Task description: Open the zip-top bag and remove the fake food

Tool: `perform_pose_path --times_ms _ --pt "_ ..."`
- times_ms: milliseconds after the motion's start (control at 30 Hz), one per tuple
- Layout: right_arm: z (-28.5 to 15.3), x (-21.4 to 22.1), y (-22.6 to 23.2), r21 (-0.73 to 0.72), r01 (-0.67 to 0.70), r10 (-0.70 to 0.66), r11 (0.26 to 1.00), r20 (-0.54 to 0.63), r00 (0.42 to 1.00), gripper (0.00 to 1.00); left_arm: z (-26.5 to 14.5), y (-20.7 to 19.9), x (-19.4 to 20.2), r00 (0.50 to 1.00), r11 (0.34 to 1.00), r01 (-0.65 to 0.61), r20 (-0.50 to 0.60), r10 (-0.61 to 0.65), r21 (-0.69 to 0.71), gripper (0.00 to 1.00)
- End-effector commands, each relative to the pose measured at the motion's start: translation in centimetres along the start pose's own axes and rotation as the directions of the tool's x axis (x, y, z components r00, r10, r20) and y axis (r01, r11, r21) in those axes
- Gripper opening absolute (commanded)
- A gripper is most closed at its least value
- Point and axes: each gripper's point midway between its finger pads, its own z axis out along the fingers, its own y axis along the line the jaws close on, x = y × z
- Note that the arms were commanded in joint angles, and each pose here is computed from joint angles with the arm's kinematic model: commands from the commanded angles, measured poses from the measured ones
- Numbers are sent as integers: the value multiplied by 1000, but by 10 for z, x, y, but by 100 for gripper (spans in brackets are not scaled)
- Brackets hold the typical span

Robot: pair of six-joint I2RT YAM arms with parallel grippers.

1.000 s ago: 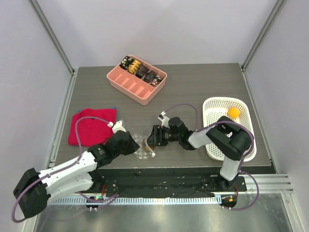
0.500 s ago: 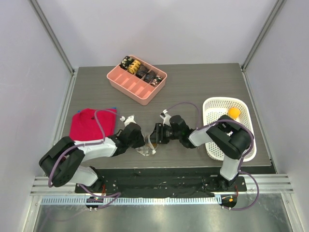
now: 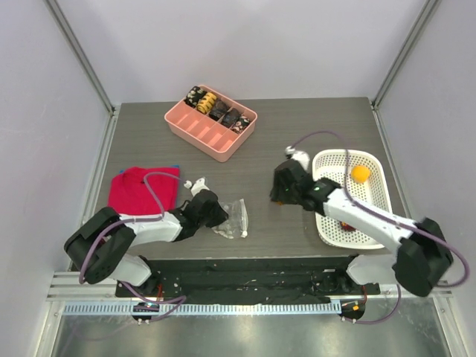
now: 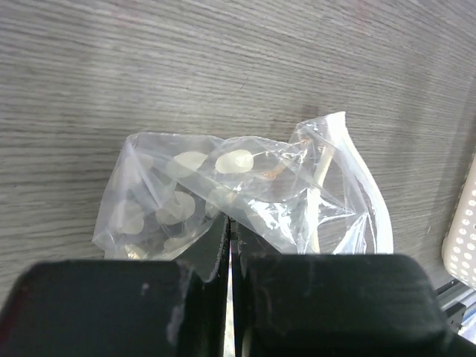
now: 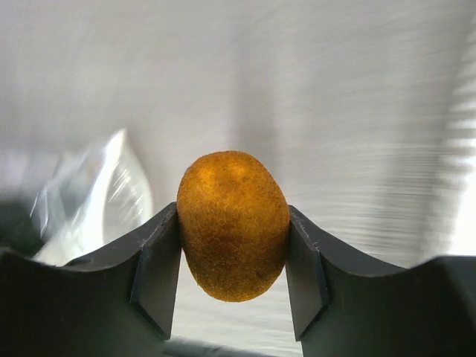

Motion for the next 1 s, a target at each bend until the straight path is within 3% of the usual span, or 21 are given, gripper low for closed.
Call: perform_pose_path --times_ms 0,100,133,233,333,500,533,600,633,767,967 --pt "-68 -49 -134 434 -148 77 889 177 981 2 -5 38 25 991 987 -100 -98 88 -125 3" --pt "-85 -55 -179 477 -267 166 837 244 955 4 -25 15 13 984 982 -172 -70 166 -78 23" --pt "-89 -55 -199 509 -320 207 799 267 941 9 -32 9 4 982 979 -189 -43 186 -72 34" --pt "-86 -53 -217 529 -373 258 762 280 925 18 -61 -4 -13 973 972 -232 -7 232 -49 52" --pt "-80 -46 -233 560 -432 322 707 289 902 22 -84 -7 -26 965 964 -262 20 263 -53 58" --pt "-71 -40 -243 573 -452 346 684 292 892 32 -109 -14 -33 961 962 -273 43 273 0 60" --pt "-71 -40 -243 574 -450 346 684 288 893 57 -116 -17 -36 963 964 -265 64 263 26 61" --pt "-66 -41 -234 537 -433 346 724 261 901 88 -122 -21 -38 965 966 -255 82 250 50 62" --pt "-68 -43 -233 532 -429 340 730 263 903 99 -124 -22 -39 965 966 -252 86 247 55 63" --pt "-81 -55 -223 494 -418 299 762 305 904 100 -137 -34 -44 967 963 -245 104 234 110 71" --pt "-98 -79 -137 248 -330 233 911 353 906 100 -162 -59 -59 962 943 -243 182 204 226 82"
